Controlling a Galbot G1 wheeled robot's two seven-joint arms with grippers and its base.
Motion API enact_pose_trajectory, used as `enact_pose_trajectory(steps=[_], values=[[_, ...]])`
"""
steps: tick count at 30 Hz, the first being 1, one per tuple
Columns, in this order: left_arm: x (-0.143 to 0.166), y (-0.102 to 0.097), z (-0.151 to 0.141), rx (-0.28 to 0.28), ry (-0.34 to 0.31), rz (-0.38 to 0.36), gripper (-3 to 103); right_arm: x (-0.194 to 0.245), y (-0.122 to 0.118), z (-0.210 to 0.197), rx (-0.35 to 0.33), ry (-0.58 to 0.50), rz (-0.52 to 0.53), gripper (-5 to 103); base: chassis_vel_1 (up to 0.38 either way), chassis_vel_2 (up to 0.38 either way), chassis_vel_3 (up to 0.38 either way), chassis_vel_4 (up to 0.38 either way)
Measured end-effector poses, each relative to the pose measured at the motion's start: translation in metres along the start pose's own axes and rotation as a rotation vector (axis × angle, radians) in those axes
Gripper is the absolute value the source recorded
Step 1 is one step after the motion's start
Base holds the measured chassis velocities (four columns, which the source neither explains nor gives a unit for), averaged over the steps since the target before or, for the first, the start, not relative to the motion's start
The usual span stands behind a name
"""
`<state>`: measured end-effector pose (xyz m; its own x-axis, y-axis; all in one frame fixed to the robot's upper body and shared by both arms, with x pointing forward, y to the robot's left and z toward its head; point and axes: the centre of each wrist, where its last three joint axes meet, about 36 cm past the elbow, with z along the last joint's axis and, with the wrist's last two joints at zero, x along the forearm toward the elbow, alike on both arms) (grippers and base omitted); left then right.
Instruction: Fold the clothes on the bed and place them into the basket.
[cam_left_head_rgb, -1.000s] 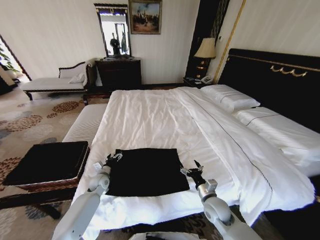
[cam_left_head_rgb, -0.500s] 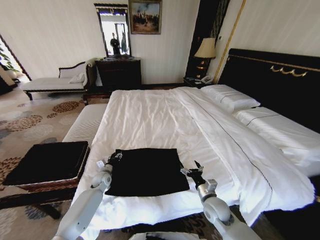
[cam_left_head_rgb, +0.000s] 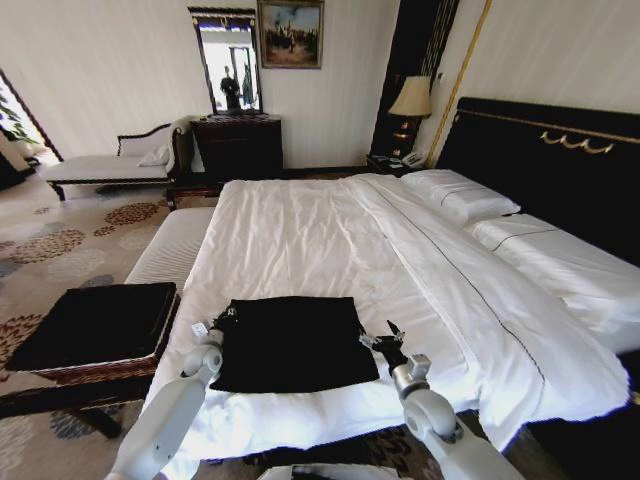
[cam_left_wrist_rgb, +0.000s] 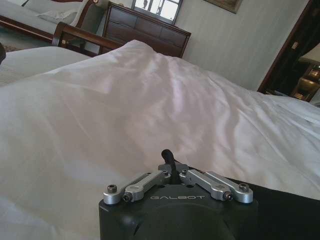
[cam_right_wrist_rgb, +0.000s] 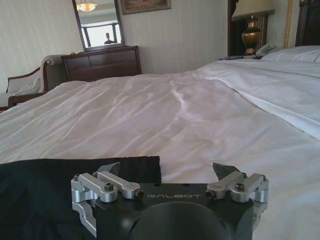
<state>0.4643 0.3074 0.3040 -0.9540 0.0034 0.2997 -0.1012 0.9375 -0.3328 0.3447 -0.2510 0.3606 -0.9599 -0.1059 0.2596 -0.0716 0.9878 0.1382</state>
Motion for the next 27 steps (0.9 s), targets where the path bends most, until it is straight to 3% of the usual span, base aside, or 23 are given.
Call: enact_pose_trajectory(steps=[3, 4, 7, 8, 11, 15, 21, 26, 27], values=[[0.005, 0.000, 0.000, 0.004, -0.017, 0.002, 2, -0.034, -0.006, -0.021, -0.152, 0.055, 0.001, 100, 0.000, 0.000, 0.000, 0.000], [0.005, 0.000, 0.000, 0.004, -0.017, 0.002, 2, -0.034, -0.006, -0.021, -0.152, 0.055, 0.001, 100, 0.000, 0.000, 0.000, 0.000], [0.010, 0.002, -0.003, 0.003, -0.034, 0.001, 2, -0.084, -0.015, -0.050, -0.312, 0.126, -0.041, 100, 0.000, 0.000, 0.000, 0.000], [0.010, 0.002, -0.003, 0.003, -0.034, 0.001, 2, -0.084, -0.015, -0.050, -0.312, 0.126, -0.041, 100, 0.000, 0.000, 0.000, 0.000], [0.012, 0.004, -0.004, 0.002, -0.040, -0.002, 2, -0.121, -0.022, -0.051, -0.395, 0.200, -0.072, 100, 0.000, 0.000, 0.000, 0.000], [0.014, 0.003, -0.004, -0.003, -0.045, 0.002, 2, -0.151, -0.027, -0.043, -0.415, 0.249, -0.088, 100, 0.000, 0.000, 0.000, 0.000], [0.014, 0.002, -0.004, -0.006, -0.054, 0.009, 2, -0.179, -0.031, -0.026, -0.337, 0.254, -0.060, 100, 0.000, 0.000, 0.000, 0.000], [0.015, 0.003, -0.003, -0.014, -0.053, 0.011, 2, -0.187, -0.034, -0.025, -0.345, 0.253, -0.059, 101, 0.000, 0.000, 0.000, 0.000], [0.015, 0.003, -0.002, -0.015, -0.053, 0.012, 2, -0.188, -0.034, -0.024, -0.356, 0.260, -0.061, 97, 0.000, 0.000, 0.000, 0.000]])
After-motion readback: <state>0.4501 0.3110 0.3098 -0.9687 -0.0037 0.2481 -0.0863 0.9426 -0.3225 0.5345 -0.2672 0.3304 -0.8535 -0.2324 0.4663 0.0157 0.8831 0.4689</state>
